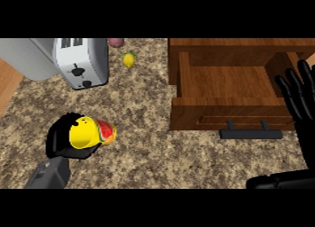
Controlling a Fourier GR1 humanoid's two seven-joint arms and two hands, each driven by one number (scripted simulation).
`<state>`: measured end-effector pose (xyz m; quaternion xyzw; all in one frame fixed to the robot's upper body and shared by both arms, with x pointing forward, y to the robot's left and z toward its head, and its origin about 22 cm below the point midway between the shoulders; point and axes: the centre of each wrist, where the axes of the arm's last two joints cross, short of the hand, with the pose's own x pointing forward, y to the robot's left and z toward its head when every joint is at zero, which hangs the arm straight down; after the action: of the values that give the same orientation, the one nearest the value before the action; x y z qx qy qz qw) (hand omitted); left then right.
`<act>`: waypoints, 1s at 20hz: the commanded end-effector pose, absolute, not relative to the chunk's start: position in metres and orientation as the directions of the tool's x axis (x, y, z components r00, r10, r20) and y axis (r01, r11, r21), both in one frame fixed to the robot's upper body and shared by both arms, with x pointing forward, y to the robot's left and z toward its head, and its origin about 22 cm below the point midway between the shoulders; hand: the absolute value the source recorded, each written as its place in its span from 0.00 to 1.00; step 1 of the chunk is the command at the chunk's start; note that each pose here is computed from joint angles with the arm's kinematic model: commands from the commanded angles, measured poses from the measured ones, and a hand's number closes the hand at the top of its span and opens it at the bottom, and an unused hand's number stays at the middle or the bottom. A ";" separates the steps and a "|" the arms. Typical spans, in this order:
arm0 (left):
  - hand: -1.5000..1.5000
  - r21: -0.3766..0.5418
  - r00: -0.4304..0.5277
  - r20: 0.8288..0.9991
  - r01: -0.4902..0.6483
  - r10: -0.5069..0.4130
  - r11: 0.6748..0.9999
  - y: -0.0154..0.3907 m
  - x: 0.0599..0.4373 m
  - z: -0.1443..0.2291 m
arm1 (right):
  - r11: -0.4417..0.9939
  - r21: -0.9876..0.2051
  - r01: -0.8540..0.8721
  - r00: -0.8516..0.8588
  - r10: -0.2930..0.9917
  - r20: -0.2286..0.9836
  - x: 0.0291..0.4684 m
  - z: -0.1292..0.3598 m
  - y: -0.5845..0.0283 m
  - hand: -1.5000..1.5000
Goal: Pick up the cup, place it into the drawer and close the drawer
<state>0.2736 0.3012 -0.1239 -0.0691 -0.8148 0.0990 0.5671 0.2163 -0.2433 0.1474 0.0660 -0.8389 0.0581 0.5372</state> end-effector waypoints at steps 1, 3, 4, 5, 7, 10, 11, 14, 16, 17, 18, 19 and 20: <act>1.00 -0.284 -0.472 0.840 0.041 0.270 0.958 0.290 0.273 -0.110 | 0.985 -0.028 -0.168 -0.397 -0.042 0.917 0.207 0.154 -0.253 0.00; 1.00 -0.278 -0.463 0.836 0.107 0.295 0.955 0.276 0.287 -0.090 | 0.991 -0.033 -0.128 -0.397 -0.021 0.917 0.215 0.142 -0.235 0.00; 1.00 -0.253 -0.482 0.830 0.124 0.282 0.959 0.274 0.299 -0.077 | 0.986 -0.042 -0.162 -0.402 -0.027 0.915 0.207 0.144 -0.244 0.00; 1.00 -0.227 -0.478 0.838 0.134 0.264 0.965 0.264 0.298 -0.068 | 0.989 -0.023 -0.147 -0.422 -0.041 0.906 0.215 0.151 -0.235 0.00; 1.00 -0.226 -0.461 0.840 0.179 0.285 0.958 0.257 0.300 -0.059 | 0.986 -0.017 -0.165 -0.416 -0.053 0.908 0.225 0.142 -0.234 0.00; 1.00 -0.235 -0.466 0.829 0.210 0.309 0.949 0.229 0.309 -0.014 | 0.987 -0.032 -0.158 -0.405 -0.035 0.914 0.212 0.131 -0.255 0.00; 1.00 -0.241 -0.454 0.832 0.224 0.320 0.944 0.220 0.308 -0.006 | 0.987 -0.028 -0.157 -0.404 -0.038 0.914 0.216 0.140 -0.254 0.00; 1.00 -0.242 -0.469 0.821 0.232 0.326 0.942 0.206 0.316 0.022 | 0.988 -0.024 -0.153 -0.405 -0.041 0.913 0.209 0.154 -0.241 0.00; 1.00 -0.267 -0.457 0.819 0.233 0.347 0.935 0.206 0.313 0.043 | 0.988 -0.038 -0.147 -0.399 -0.024 0.917 0.219 0.129 -0.261 0.00; 1.00 -0.248 -0.474 0.811 0.252 0.343 0.935 0.190 0.320 0.043 | 0.988 -0.033 -0.151 -0.411 -0.032 0.911 0.229 0.149 -0.253 0.00; 1.00 -0.259 -0.466 0.814 0.242 0.346 0.935 0.196 0.320 0.074 | 0.984 -0.025 -0.175 -0.404 -0.049 0.913 0.220 0.145 -0.251 0.00; 1.00 -0.247 -0.485 0.807 0.240 0.337 0.939 0.189 0.325 0.088 | 0.986 -0.046 -0.162 -0.402 -0.024 0.915 0.223 0.143 -0.253 0.00; 1.00 -0.234 -0.487 0.812 0.234 0.322 0.944 0.165 0.340 0.084 | 0.988 -0.018 -0.152 -0.408 -0.046 0.912 0.218 0.148 -0.250 0.00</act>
<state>0.3258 0.1962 0.0516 -0.1623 -0.8571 0.0476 0.4867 0.2195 -0.2505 0.1428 0.0586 -0.8359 0.0559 0.5428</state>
